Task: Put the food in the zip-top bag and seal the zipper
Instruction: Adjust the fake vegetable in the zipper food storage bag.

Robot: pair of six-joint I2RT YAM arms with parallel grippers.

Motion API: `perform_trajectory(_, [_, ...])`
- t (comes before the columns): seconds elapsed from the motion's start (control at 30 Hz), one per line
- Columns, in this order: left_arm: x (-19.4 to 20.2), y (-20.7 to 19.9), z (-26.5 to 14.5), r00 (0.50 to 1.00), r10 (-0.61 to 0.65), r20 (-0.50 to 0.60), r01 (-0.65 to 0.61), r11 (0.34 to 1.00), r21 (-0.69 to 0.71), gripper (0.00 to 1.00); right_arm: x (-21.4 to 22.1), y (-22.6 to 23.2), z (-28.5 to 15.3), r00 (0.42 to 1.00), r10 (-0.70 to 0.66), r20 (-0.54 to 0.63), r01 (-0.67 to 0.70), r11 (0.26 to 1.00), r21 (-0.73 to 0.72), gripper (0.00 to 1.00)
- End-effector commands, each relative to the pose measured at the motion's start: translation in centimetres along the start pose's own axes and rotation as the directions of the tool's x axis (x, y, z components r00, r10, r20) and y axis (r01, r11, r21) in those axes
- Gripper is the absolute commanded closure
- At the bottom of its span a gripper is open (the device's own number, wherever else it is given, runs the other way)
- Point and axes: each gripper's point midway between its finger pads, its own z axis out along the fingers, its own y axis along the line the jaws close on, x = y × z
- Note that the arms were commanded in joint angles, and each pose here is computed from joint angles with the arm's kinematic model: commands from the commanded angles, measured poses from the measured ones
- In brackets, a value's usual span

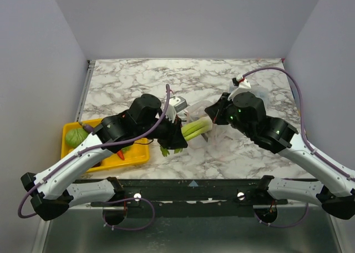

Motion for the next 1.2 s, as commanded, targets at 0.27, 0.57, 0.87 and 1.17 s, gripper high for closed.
perform_trajectory(0.27, [-1.3,-1.9,4.8,1.0,-0.014,0.003,0.013,0.977,0.215,1.0,-2.0,2.1,-1.2,0.996,0.066,0.056,-0.06,0.994,-0.096,1.0])
perform_trajectory(0.57, [0.5,-0.2,7.4,0.992,0.08,-0.103,-0.052,0.966,0.252,1.0,-2.1,2.4,-1.4,0.996,0.075,0.05,-0.069,0.992,-0.107,0.99])
perform_trajectory(0.87, [-1.3,1.1,9.0,0.985,-0.002,-0.17,0.044,0.97,0.24,0.72,-2.0,2.0,-1.5,0.995,0.082,0.054,-0.077,0.993,-0.092,0.99])
perform_trajectory(1.17, [-2.2,0.7,6.7,0.993,-0.117,-0.025,0.12,0.975,0.184,0.34,-1.8,0.4,-1.5,0.994,0.085,0.072,-0.083,0.996,-0.025,0.99])
